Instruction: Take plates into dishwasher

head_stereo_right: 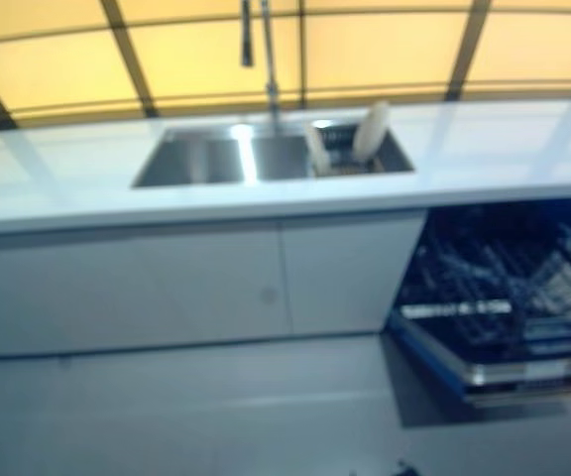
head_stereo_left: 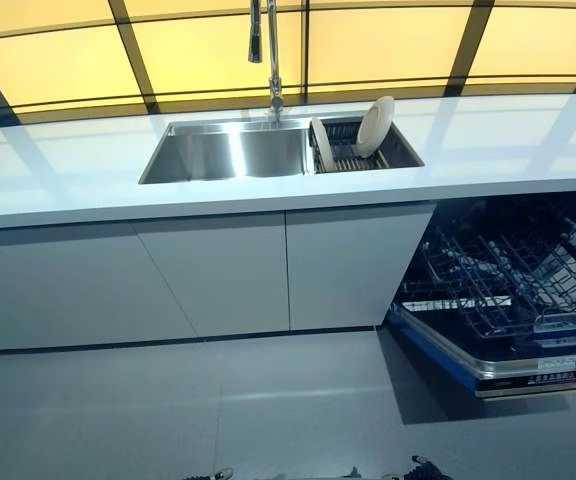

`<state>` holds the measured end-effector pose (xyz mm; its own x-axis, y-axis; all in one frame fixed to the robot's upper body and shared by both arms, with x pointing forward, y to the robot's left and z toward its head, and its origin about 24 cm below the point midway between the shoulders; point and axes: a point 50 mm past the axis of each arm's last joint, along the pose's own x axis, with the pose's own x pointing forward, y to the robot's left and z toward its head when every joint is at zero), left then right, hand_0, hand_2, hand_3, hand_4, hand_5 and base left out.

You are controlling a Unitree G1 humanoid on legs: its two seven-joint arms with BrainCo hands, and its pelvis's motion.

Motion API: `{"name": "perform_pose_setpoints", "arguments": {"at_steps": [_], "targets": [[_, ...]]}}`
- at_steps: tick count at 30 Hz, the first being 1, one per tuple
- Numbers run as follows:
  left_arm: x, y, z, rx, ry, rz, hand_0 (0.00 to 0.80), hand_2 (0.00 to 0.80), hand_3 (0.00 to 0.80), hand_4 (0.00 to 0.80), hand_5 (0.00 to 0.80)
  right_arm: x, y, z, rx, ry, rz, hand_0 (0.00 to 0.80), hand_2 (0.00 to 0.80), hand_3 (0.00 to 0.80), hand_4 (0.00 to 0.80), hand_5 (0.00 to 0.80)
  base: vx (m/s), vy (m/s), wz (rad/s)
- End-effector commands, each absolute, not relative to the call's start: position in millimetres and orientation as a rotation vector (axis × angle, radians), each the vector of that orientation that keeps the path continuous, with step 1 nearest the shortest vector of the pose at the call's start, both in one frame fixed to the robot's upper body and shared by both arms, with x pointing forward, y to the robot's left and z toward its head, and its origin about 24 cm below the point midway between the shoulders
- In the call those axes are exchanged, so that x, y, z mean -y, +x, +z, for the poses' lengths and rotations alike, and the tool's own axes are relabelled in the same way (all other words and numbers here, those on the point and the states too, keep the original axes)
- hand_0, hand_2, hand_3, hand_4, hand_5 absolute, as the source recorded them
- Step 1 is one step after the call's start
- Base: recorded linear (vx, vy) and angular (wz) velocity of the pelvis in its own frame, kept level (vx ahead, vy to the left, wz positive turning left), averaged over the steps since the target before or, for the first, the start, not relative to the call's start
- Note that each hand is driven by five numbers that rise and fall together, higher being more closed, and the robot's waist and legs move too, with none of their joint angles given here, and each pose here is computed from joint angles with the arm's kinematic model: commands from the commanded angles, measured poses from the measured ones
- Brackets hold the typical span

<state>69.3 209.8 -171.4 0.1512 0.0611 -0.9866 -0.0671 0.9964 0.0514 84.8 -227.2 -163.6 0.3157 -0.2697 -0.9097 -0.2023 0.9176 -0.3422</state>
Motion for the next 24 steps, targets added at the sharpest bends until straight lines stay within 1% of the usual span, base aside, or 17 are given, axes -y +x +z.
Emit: {"name": "perform_pose_setpoints", "arguments": {"at_steps": [1,6,18,22,24], "targets": [[-202.4,76.6,-171.7,-1.423,0.011,0.035,0.000,0.000,0.000,0.000,0.000,222.7,104.2,-161.4,-1.238,-0.469,-0.006,0.000,0.000,0.000,0.000,0.000,0.000,0.000,0.00],[-200.2,74.1,-171.9,-1.418,-0.035,-0.007,0.000,0.000,0.000,0.000,0.000,223.8,102.2,-161.8,-1.248,-0.463,-0.010,0.000,0.000,0.000,0.000,0.000,0.000,0.000,0.00],[-203.8,70.5,-172.1,-1.427,0.011,-0.019,0.000,0.000,0.000,0.000,0.000,222.1,109.7,-160.1,-1.226,-0.453,-0.037,0.000,0.000,0.000,0.000,0.000,-0.006,-0.026,0.00],[-205.6,68.5,-172.3,-1.426,0.032,0.005,0.000,0.000,0.000,0.000,0.000,221.0,109.2,-160.3,-1.231,-0.430,-0.053,0.000,0.000,0.000,0.000,0.000,0.035,-0.120,-0.02],[-206.7,68.3,-172.3,-1.427,0.012,0.064,0.000,0.000,0.000,0.000,0.000,223.9,107.9,-160.3,-1.252,-0.405,-0.081,0.000,0.000,0.000,0.000,0.000,-0.006,-0.130,-0.05]]}}
